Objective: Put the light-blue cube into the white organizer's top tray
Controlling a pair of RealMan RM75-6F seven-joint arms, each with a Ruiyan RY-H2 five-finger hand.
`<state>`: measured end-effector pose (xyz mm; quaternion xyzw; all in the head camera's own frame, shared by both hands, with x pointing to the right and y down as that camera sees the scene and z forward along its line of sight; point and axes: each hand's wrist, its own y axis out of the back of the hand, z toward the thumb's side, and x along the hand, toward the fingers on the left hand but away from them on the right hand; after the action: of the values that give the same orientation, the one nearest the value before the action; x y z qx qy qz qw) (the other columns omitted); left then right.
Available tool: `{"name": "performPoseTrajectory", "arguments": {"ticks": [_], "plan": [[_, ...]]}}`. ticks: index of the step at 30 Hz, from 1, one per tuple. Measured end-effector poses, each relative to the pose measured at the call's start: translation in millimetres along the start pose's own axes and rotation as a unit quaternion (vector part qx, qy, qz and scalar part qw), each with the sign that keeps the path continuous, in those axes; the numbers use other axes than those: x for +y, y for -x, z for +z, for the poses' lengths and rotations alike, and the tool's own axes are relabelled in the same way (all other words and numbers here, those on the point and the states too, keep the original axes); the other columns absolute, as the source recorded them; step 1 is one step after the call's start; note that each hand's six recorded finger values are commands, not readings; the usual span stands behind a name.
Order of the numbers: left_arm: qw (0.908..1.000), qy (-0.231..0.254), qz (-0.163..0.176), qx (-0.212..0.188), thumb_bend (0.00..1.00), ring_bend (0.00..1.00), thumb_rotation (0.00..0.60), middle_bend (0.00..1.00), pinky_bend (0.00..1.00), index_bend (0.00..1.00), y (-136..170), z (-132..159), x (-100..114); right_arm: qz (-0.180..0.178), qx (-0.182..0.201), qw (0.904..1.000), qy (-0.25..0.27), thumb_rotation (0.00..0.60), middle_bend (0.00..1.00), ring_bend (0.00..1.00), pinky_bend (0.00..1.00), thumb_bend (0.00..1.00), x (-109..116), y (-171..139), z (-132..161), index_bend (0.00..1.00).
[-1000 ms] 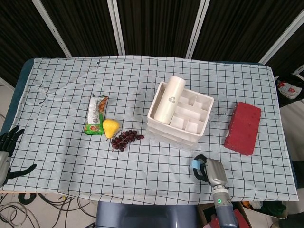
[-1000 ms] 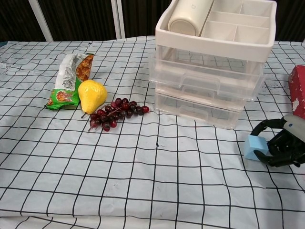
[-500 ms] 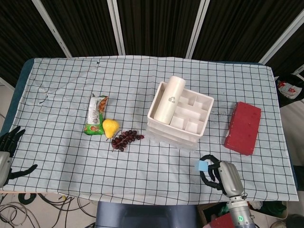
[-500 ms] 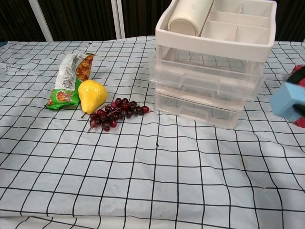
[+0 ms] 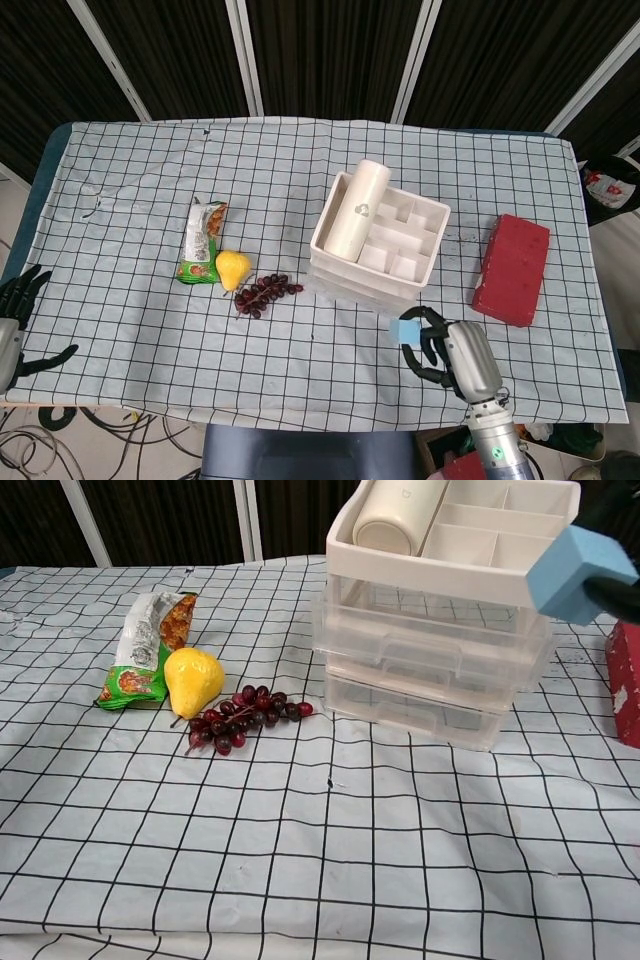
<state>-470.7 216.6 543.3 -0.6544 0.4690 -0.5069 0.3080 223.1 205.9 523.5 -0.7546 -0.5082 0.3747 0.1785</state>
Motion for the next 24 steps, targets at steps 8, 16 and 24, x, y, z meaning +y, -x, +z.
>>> {"name": "performPoseTrajectory", "arguments": {"ticks": [8, 16, 24], "plan": [[0.9998, 0.01, 0.014, -0.006, 0.02, 0.0, 0.6, 0.0, 0.0, 0.0, -2, 1, 4, 0.001, -0.003, 0.9992, -0.039, 0.6, 0.87, 0.89, 0.77, 0.47, -27, 28, 0, 0.54], [0.9999, 0.009, 0.013, -0.006, 0.02, 0.0, 0.6, 0.0, 0.0, 0.0, -2, 1, 4, -0.015, -0.005, 0.9985, -0.052, 0.6, 0.87, 0.89, 0.77, 0.47, -37, 47, 4, 0.54], [0.9999, 0.01, 0.012, -0.006, 0.02, 0.0, 0.6, 0.0, 0.0, 0.0, -1, 1, 3, -0.031, -0.016, 0.9969, -0.071, 0.6, 0.87, 0.89, 0.77, 0.47, -39, 59, -3, 0.54]]}}
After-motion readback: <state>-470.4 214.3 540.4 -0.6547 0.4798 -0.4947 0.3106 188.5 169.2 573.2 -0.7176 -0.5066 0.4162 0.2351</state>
